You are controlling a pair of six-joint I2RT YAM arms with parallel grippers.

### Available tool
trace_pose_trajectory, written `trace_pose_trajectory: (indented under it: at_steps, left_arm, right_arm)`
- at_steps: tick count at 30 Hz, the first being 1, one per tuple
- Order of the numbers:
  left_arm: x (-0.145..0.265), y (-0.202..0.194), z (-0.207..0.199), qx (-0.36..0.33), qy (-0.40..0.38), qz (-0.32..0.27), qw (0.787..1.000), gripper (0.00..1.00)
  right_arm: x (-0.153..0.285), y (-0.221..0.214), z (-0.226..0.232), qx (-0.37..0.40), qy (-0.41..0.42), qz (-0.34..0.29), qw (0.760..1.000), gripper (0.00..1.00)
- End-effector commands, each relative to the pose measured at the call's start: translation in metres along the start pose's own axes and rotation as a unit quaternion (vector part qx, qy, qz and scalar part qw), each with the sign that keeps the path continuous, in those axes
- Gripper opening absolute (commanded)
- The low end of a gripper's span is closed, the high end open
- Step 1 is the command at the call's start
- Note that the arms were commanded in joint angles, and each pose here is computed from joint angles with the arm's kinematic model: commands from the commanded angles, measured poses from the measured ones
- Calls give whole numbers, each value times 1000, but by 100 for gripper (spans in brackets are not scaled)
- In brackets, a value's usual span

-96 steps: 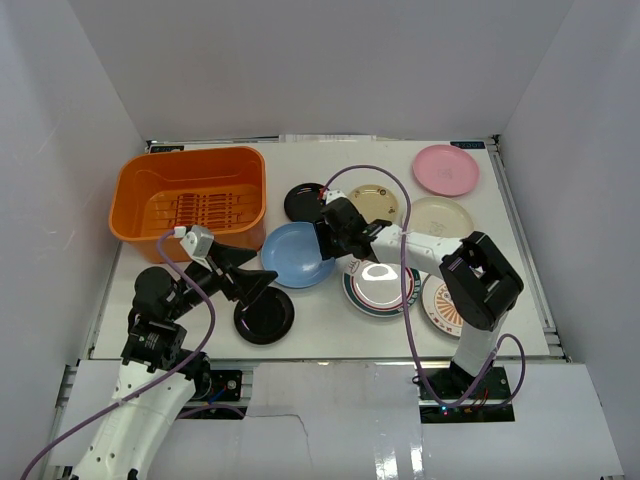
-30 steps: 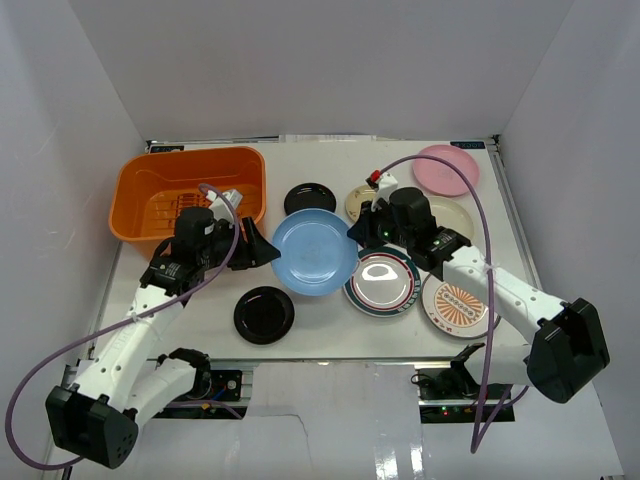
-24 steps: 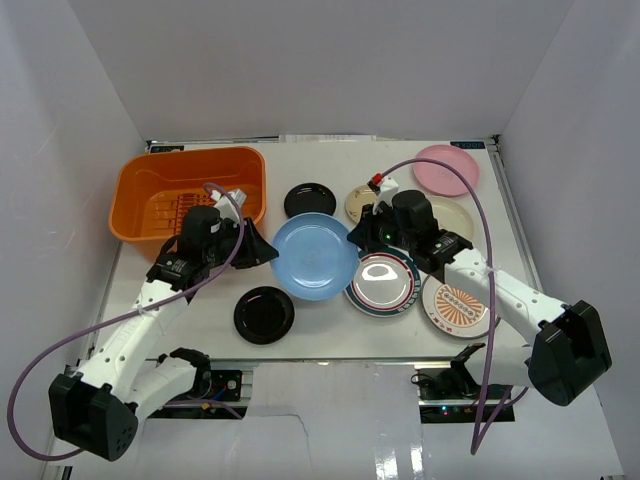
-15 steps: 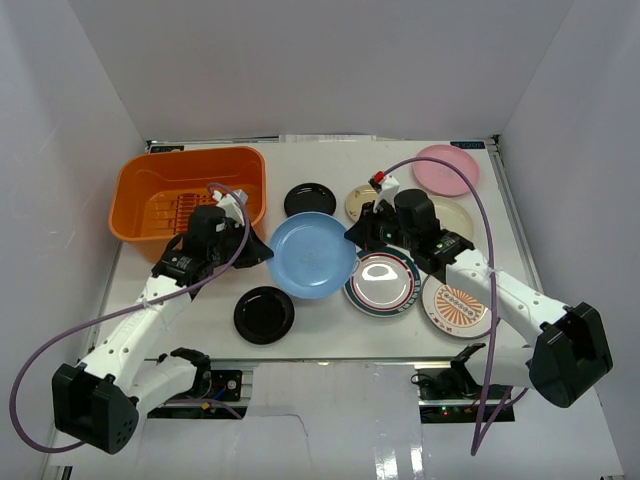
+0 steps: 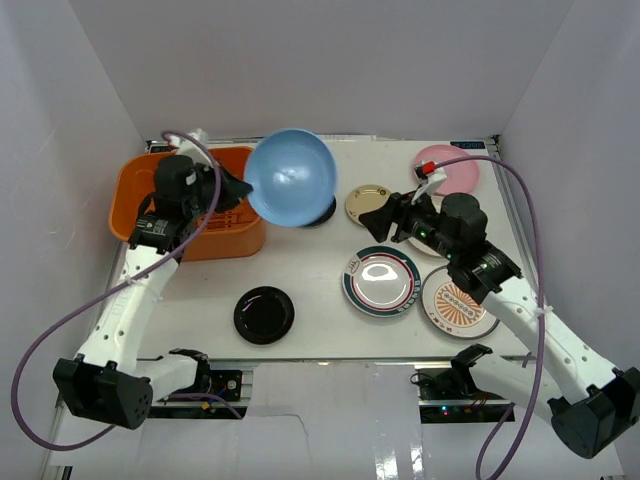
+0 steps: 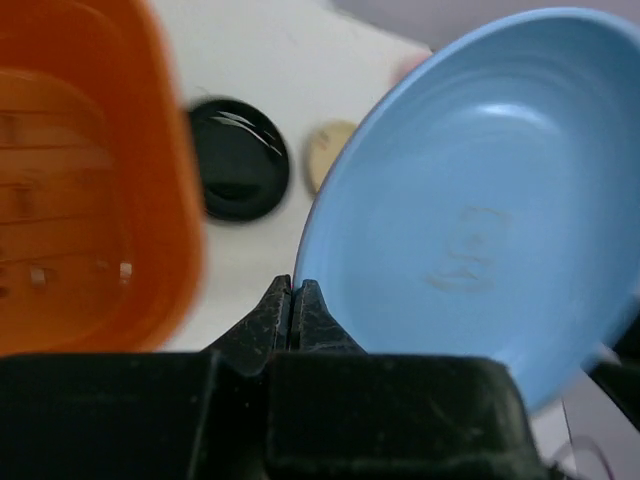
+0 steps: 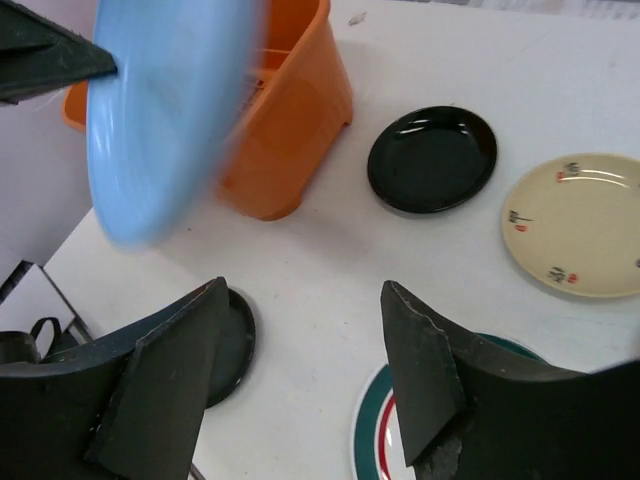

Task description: Place the plates into the plastic bin on the countertop

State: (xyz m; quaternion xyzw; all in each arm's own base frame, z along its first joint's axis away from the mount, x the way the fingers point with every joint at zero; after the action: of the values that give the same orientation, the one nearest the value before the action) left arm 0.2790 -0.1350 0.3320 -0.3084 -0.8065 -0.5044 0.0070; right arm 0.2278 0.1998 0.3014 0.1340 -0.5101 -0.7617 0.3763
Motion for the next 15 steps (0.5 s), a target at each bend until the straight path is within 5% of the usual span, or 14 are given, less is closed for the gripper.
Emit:
trace_pose_trajectory:
  at_steps: [1,9,15]
  left_arm:
    - [8,47,59,64,113,-101,986,0]
    - [40,40,184,188,279,-144,931,0]
    - [30,27,234,167,382,-102,903,0]
  right_arm:
    - [19,-5,-21,4,-55,1,998,68]
    - [35,-27,-59,-6,-154,-6,988,63]
    - [38,-41,-82,-6,-205,2,979,63]
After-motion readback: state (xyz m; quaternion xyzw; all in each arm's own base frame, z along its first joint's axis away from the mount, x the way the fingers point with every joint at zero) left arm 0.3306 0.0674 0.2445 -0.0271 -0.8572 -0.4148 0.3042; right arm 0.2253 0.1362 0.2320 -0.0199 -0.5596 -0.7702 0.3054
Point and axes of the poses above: each gripper's point midway between its finger pads, its own x axis back along the fingers, its own z axis along the line the jaws close on, y = z × x, the point moved 6 cm from there along x, back along the fingers, and after that the axes turned 4 degrees about -x, right-handed, at the moved point
